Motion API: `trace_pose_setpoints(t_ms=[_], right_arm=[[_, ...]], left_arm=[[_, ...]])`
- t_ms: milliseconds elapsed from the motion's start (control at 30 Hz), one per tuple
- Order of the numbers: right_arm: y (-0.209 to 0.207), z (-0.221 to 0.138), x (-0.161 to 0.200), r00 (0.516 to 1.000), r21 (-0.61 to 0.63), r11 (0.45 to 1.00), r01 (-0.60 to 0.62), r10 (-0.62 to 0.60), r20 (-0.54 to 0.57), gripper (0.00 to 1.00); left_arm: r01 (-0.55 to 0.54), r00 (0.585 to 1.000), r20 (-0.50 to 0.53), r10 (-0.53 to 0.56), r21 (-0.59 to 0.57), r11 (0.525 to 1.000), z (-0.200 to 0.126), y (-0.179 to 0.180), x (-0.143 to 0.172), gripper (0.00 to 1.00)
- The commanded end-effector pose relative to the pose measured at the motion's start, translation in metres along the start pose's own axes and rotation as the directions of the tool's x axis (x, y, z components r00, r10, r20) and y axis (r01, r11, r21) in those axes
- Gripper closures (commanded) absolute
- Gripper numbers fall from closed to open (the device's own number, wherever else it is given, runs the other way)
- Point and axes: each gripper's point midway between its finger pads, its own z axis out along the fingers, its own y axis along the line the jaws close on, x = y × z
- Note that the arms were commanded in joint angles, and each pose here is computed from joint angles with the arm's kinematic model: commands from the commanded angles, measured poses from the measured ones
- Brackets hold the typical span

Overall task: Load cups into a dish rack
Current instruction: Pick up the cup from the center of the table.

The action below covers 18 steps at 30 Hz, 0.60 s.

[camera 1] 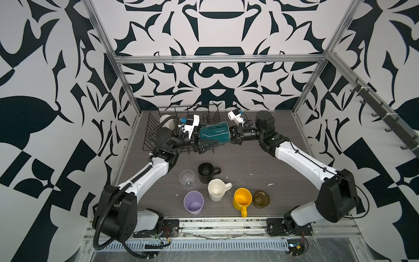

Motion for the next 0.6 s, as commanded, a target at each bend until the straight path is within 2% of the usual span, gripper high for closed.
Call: trace_pose_setpoints(t_ms=[0, 67, 267, 433, 567], right_arm=[[0.026, 0.0, -0.018, 0.991, -0.029, 0.993, 0.119, -0.116, 0.071, 0.8], [0.025, -0.001, -0.018, 0.991, -0.025, 0.993, 0.116, -0.114, 0.075, 0.74], [0.021, -0.006, -0.021, 0.99, 0.0, 0.994, 0.108, -0.107, 0.095, 0.62], [0.014, -0.013, -0.024, 0.988, 0.034, 0.995, 0.095, -0.099, 0.122, 0.6], [0.003, -0.022, -0.026, 0.985, 0.067, 0.995, 0.073, -0.083, 0.153, 0.58]], left_arm=[[-0.079, 0.997, 0.009, 0.079, 0.091, 0.993, 0.007, -0.028, -0.019, 0.94], [-0.079, 0.997, 0.003, 0.079, 0.083, 0.993, 0.007, -0.026, -0.018, 0.99], [-0.129, 0.992, 0.014, 0.129, 0.061, 0.99, 0.004, -0.032, -0.029, 1.0], [-0.158, 0.987, 0.012, 0.157, 0.004, 0.988, 0.003, -0.026, -0.034, 1.0], [-0.147, 0.989, -0.026, 0.146, -0.047, 0.988, 0.004, -0.017, -0.035, 1.0]])
